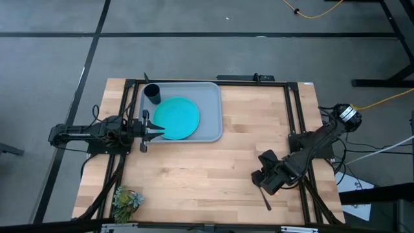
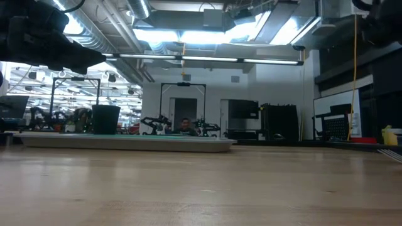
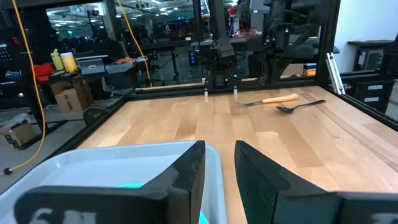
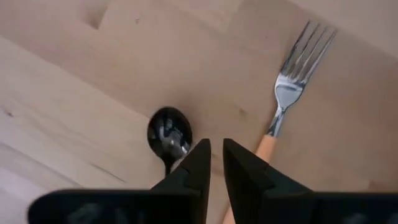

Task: Pick and place plate/cup/fork/spoon on tray
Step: Put the yellow fork on the serving tray right beside the light blue plate

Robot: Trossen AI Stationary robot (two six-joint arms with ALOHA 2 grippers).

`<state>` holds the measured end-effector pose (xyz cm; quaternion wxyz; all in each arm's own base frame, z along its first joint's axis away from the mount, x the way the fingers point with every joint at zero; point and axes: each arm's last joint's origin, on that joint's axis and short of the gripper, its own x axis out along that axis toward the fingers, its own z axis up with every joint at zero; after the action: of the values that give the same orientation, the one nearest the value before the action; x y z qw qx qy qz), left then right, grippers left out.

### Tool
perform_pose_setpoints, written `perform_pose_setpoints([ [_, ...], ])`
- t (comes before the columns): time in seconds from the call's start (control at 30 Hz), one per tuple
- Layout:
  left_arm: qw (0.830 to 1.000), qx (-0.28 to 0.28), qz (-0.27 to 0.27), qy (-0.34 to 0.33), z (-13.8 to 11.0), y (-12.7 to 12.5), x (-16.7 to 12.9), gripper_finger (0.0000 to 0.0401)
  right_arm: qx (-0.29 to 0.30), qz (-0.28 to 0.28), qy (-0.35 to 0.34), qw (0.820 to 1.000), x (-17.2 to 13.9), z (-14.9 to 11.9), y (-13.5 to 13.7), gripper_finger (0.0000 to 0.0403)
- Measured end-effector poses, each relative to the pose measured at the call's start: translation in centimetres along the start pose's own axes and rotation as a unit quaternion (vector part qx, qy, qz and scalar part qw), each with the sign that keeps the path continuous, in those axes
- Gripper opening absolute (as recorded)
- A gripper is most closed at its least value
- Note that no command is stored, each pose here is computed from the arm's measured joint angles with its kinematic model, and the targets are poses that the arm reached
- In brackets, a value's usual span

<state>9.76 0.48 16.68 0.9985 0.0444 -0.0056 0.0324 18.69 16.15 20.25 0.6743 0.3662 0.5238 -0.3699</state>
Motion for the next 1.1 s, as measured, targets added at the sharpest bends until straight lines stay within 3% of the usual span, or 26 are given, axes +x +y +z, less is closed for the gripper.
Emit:
perform_pose_setpoints([
  [0.37,1.0,0.0,0.0,0.0,0.0,0.0,0.0,0.008,-0.015,-0.003,0.004,1.0,1.6,-1.0,-1.1,0.0057],
  [1.1,1.0,0.0,0.0,0.0,0.0,0.0,0.0,0.008,0.108,-0.071,0.03,0.991,4.0,-2.5,-2.6,0.0057],
])
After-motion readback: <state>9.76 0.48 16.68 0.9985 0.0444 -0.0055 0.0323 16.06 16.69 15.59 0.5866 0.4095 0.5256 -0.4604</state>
